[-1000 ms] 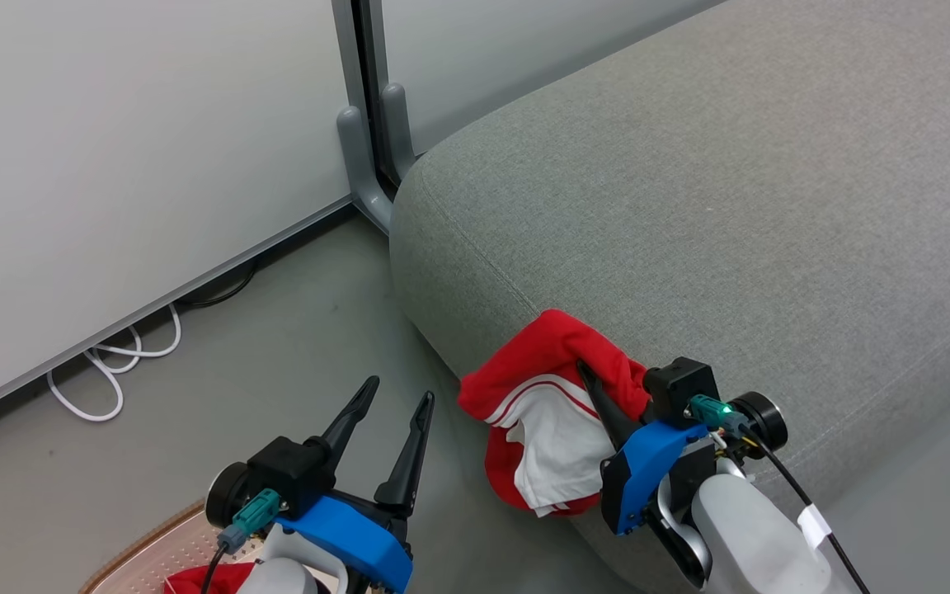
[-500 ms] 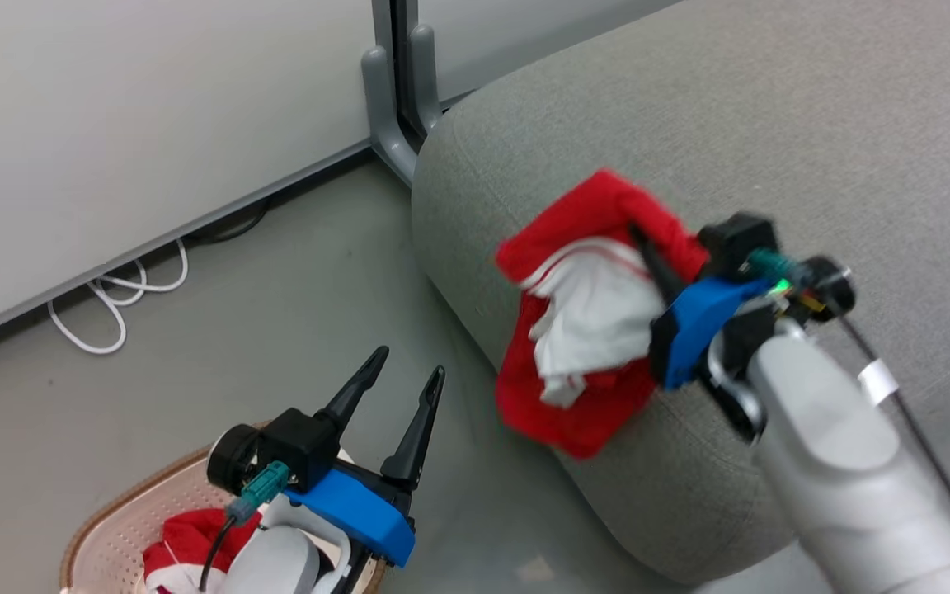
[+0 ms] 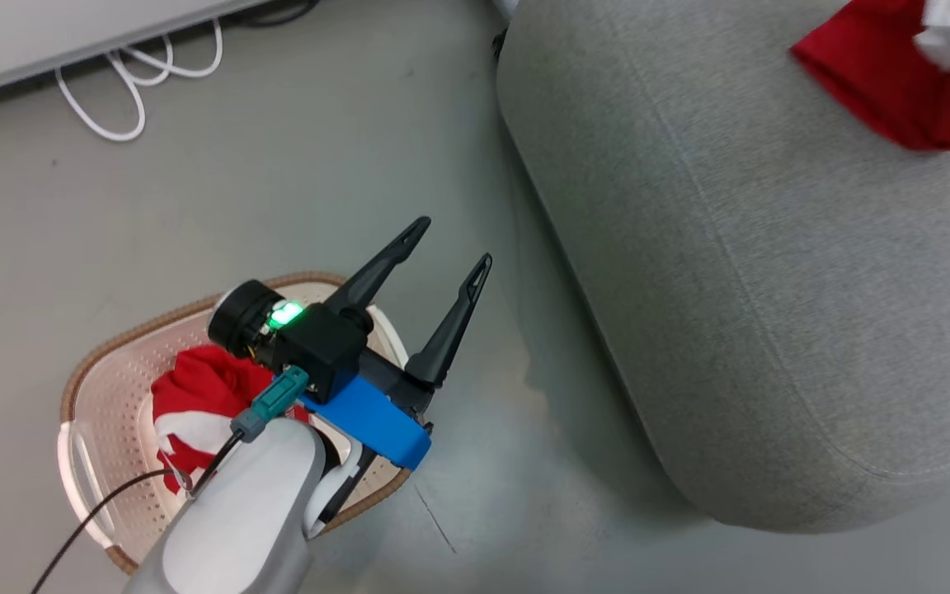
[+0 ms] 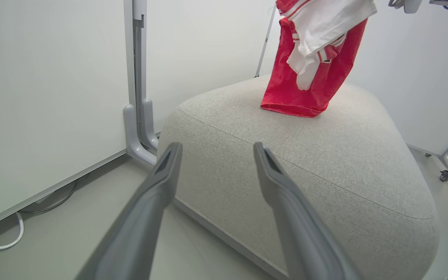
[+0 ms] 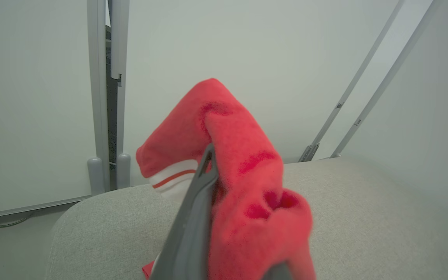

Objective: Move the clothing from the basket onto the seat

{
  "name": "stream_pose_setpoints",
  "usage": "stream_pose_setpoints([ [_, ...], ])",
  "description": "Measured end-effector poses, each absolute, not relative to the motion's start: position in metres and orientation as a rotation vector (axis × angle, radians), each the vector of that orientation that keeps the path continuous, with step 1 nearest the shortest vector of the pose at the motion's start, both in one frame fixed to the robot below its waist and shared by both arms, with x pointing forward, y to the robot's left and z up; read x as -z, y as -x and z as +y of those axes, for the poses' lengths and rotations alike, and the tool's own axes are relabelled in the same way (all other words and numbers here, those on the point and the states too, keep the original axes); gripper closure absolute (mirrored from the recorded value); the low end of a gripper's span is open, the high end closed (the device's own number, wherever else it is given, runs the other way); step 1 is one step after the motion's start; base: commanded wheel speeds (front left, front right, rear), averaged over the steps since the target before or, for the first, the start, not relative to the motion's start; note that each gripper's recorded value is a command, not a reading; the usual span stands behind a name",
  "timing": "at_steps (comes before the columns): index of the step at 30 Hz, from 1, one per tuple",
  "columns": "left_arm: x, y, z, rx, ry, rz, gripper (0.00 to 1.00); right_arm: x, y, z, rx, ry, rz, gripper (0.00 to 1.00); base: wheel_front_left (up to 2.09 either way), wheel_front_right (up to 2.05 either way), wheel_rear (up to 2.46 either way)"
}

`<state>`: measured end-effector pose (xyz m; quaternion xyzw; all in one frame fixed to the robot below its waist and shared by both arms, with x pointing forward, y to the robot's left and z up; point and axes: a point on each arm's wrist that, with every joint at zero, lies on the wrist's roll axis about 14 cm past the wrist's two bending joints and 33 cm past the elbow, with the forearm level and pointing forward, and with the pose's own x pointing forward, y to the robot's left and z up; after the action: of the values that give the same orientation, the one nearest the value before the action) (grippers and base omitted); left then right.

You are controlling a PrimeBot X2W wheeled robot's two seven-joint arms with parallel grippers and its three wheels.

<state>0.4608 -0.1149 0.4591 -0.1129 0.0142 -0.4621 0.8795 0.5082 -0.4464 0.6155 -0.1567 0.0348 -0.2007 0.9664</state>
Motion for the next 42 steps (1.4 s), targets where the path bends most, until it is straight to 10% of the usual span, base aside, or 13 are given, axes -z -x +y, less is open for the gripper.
stream_pose_setpoints([
  [21,-0.389,-0.495,-0.068,0.877,0.225,0.114,0.0,-0.424,-0.549,-0.436,0.408,0.244,0.347,1.0,0.0,0.0,0.0],
  [24,-0.392,-0.492,-0.068,0.876,0.229,0.115,0.0,-0.43,-0.547,-0.437,0.409,0.265,0.348,0.59,0.0,0.0,0.0],
  [25,-0.393,-0.492,-0.068,0.873,0.23,0.115,0.0,-0.431,-0.547,-0.437,0.41,0.263,0.347,0.02,0.0,0.0,0.0],
  [42,-0.444,-0.464,-0.043,0.749,0.24,0.097,0.0,-0.461,-0.485,-0.391,0.296,0.253,0.294,0.0,0.0,0.0,0.0],
])
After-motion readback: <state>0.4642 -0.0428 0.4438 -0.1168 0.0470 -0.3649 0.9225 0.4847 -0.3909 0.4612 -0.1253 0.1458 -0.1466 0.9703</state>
